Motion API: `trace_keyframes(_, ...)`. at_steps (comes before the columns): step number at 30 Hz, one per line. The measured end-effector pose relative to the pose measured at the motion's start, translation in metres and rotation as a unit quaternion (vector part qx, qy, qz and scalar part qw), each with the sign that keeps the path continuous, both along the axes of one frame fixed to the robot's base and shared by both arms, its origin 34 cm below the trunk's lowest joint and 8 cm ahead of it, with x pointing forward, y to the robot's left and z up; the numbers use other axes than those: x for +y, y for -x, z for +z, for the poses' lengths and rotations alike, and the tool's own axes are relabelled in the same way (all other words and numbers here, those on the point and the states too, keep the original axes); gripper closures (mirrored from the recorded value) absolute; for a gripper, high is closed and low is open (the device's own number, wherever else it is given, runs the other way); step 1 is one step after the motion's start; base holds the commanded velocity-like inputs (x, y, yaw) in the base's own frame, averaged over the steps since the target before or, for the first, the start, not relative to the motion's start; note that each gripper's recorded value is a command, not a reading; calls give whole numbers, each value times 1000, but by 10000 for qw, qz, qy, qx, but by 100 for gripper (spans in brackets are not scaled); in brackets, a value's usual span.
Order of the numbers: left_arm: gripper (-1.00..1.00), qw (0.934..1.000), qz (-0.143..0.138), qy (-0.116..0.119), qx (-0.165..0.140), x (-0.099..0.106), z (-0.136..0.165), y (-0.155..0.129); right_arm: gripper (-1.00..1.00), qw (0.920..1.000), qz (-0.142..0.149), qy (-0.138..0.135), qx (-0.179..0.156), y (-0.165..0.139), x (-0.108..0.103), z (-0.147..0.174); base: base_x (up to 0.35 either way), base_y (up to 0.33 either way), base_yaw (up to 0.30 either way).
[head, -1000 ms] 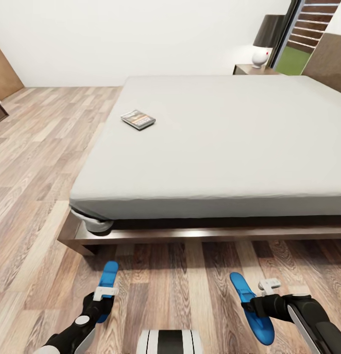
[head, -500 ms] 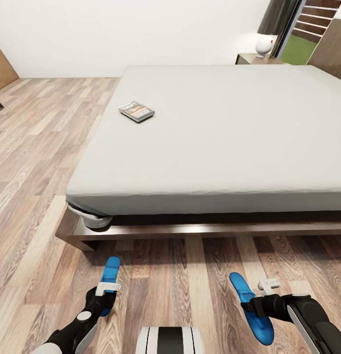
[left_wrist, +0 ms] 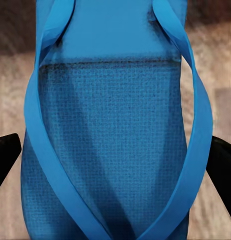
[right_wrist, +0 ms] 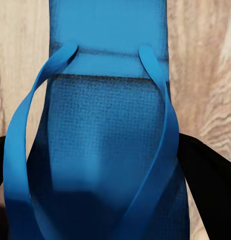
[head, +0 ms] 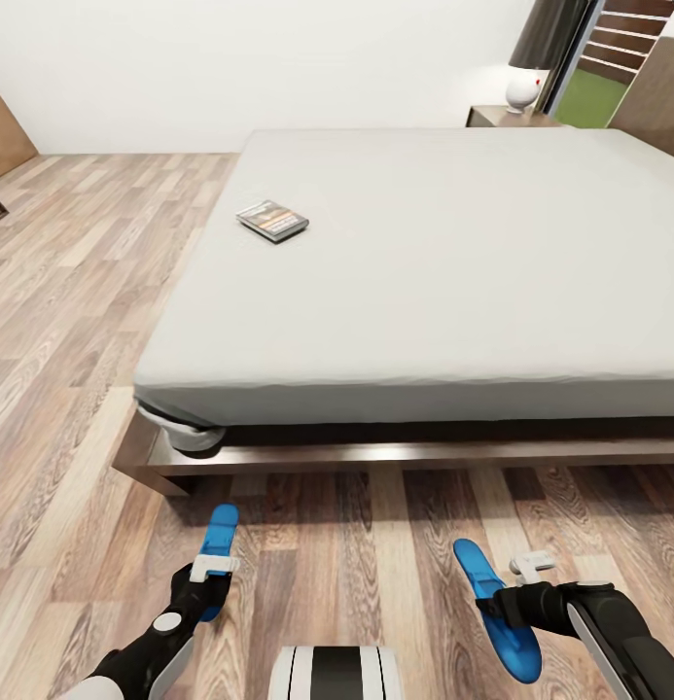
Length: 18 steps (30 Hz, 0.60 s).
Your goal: In the bedroom, move the book from the bed onto either nightstand, and place the two sandals side by side next to the bed.
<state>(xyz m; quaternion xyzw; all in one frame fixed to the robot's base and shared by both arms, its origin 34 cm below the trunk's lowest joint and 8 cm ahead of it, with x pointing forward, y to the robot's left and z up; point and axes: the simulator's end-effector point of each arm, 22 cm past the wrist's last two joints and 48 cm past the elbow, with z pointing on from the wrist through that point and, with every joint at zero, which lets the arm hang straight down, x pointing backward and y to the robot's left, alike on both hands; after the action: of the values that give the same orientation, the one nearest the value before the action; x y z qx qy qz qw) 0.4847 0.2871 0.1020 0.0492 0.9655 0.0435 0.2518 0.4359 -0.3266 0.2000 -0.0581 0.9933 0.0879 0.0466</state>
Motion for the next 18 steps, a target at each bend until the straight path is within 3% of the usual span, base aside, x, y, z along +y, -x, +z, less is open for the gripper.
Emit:
trace_keyframes(6,100,10000,-3,3,0,0,0,0,100,10000,-1,0,7,0,0,0,13,34,0)
trace_keyframes(18,100,10000,-5,10,-2,-2,0,0,100,10000,3,-7,7,1,1,0,142,41,0)
